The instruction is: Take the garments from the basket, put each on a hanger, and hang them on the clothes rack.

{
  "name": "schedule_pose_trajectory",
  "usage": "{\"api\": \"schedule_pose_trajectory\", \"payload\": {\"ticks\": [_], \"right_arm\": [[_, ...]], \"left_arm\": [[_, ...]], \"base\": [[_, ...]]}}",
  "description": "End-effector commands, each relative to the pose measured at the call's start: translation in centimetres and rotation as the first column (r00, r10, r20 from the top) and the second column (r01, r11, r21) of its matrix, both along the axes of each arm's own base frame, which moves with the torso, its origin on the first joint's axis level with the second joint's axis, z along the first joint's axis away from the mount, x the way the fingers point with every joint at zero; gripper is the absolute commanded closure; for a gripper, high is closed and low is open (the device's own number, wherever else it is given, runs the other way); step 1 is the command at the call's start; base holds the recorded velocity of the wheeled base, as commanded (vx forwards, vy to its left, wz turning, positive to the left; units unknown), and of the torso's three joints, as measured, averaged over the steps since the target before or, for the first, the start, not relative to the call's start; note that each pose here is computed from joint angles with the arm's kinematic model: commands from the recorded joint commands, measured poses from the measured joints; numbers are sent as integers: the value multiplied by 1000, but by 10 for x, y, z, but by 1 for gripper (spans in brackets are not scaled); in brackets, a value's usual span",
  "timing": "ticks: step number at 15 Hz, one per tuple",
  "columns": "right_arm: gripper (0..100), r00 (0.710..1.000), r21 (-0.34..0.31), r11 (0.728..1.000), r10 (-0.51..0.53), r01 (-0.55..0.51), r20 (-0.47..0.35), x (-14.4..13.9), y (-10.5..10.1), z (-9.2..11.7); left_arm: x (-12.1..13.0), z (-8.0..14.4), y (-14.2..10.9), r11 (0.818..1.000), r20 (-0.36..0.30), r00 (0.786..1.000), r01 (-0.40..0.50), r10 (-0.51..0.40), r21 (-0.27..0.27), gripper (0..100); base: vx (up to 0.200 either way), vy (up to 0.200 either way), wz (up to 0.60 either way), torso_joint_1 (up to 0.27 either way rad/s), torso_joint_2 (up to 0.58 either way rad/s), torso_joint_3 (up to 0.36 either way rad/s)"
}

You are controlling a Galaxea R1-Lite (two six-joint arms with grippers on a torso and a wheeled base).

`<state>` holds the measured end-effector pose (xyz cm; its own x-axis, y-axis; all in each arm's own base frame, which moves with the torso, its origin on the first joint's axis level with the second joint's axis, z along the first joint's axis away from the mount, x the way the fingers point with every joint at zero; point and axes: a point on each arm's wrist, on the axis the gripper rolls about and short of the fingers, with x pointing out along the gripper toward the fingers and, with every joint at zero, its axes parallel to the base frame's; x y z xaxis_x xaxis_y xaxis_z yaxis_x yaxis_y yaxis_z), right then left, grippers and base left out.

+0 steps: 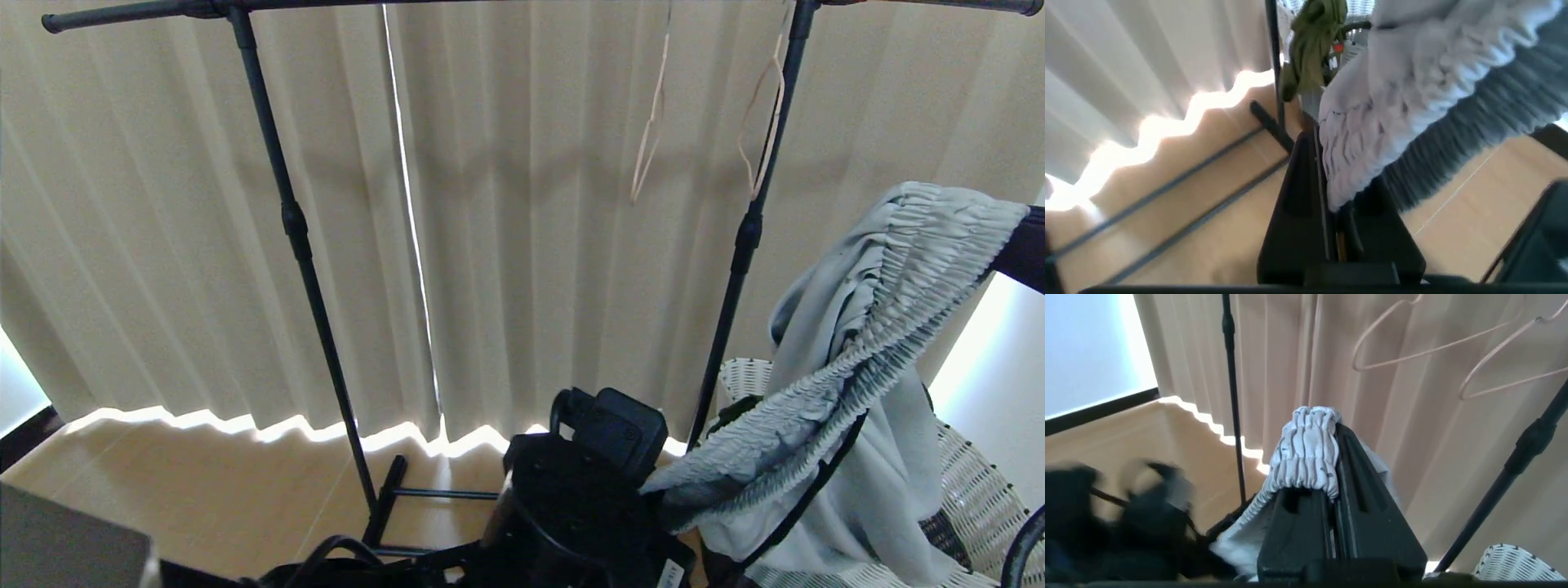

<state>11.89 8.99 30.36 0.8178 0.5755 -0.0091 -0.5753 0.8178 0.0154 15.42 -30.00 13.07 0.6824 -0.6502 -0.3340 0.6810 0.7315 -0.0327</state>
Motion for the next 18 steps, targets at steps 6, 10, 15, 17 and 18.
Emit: {"api": "schedule_pose_trajectory", "payload": {"ticks": [6, 10, 15, 17, 18], "right_arm": [[100, 999, 34, 999, 3, -4, 45, -4, -3, 12], [100, 996, 69, 998, 5, -11, 92, 9, 7, 39], [100, 989, 111, 994, -13, -4, 148, 17, 12, 66], [100, 995, 68, 997, -43, 36, 92, 27, 12, 49], [100, 997, 25, 997, -68, 67, 38, 34, 12, 32]], "left_arm": [[-31, 132, 145, 981, 103, 990, -77, 96, -176, 100], [-19, 177, 192, 967, 123, 987, -74, 106, -244, 100], [-3, 229, 194, 947, 198, 968, -88, 155, -308, 100], [8, 226, 187, 960, 201, 968, -96, 152, -264, 100], [17, 211, 184, 973, 168, 972, -128, 162, -193, 100]], "base": [[0, 0, 0, 0, 0, 0], [0, 0, 0, 0, 0, 0], [0, 0, 0, 0, 0, 0], [0, 0, 0, 0, 0, 0], [0, 0, 0, 0, 0, 0]]}}
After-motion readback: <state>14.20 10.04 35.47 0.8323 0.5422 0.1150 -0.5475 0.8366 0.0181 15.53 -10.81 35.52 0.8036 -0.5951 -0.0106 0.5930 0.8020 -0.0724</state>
